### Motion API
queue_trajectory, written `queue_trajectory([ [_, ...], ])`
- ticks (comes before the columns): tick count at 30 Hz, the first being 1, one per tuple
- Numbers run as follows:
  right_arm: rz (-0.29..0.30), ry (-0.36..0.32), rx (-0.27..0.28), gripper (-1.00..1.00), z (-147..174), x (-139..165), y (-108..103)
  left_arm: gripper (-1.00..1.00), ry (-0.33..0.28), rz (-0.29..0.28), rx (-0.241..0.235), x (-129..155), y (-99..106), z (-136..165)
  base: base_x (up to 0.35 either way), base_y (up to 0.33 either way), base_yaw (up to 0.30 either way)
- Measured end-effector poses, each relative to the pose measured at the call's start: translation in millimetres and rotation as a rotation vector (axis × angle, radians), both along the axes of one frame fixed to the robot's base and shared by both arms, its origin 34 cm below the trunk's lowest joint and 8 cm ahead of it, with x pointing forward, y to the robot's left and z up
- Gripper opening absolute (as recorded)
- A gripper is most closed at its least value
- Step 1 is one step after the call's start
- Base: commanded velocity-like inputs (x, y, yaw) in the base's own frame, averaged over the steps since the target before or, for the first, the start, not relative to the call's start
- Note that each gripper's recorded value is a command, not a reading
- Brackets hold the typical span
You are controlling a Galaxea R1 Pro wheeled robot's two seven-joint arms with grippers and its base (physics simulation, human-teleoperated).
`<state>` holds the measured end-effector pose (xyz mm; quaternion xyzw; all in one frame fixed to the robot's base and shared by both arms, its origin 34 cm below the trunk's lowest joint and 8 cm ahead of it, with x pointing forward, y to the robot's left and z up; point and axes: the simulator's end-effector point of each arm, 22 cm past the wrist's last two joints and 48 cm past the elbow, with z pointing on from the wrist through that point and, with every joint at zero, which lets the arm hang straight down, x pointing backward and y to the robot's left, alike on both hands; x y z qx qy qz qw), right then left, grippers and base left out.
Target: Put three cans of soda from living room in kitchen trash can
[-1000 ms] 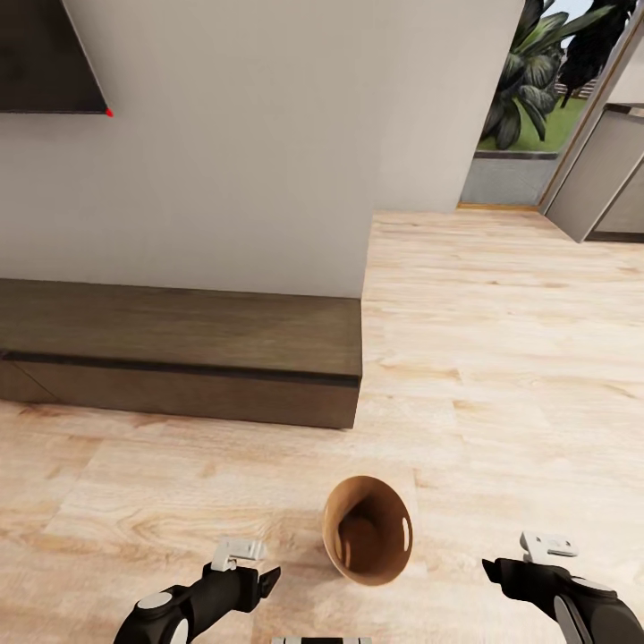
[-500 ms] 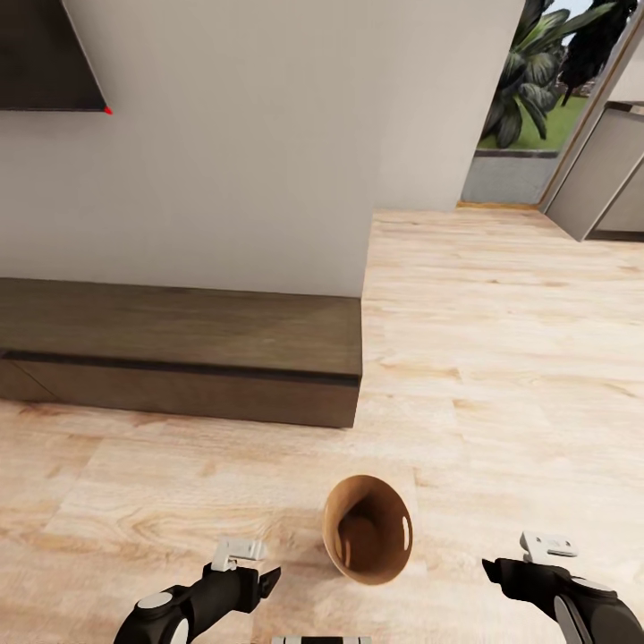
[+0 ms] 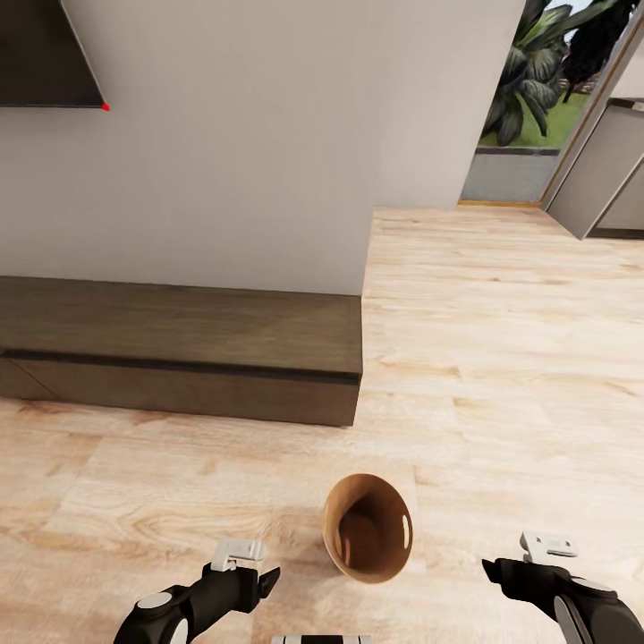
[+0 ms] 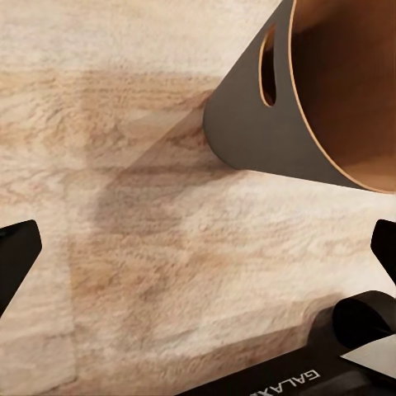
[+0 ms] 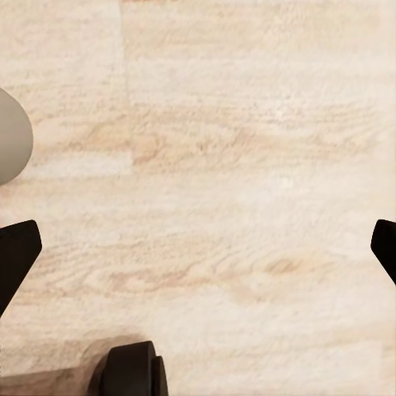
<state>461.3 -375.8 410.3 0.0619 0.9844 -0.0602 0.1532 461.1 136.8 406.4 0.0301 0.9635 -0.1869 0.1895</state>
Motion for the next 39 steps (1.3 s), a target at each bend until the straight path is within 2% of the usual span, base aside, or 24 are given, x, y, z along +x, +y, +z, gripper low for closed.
queue_trajectory([
  [13, -0.001, 0.000, 0.003, 1.00, 0, 0, 2, 1.00, 0.009, 0.000, -0.003, -2, -1, 0, 0.000, 0.000, 0.000],
  [15, 0.000, 0.001, 0.002, 1.00, 0, 0, 1, 1.00, 0.044, -0.001, -0.002, -8, -1, -3, 0.000, 0.000, 0.000],
  [17, 0.000, 0.000, 0.002, 1.00, 0, 0, 1, 1.00, 0.114, -0.006, -0.008, -22, -2, -7, 0.000, 0.000, 0.000],
  [22, 0.000, 0.000, 0.001, 1.00, 0, 0, 1, 1.00, 0.157, -0.009, -0.011, -31, -4, -9, 0.066, 0.000, 0.000],
  [28, 0.000, 0.000, 0.000, 1.00, 0, 0, 0, 1.00, 0.154, -0.010, -0.005, -31, -1, -9, 0.221, 0.000, 0.000],
  [33, 0.000, 0.000, -0.001, 1.00, 0, 0, 0, 1.00, 0.102, -0.004, -0.009, -20, -2, -6, 0.046, 0.000, 0.000],
  [39, 0.000, 0.000, -0.001, 1.00, 0, 0, 0, 1.00, 0.091, -0.002, -0.010, -18, -2, -5, 0.003, 0.000, 0.000],
])
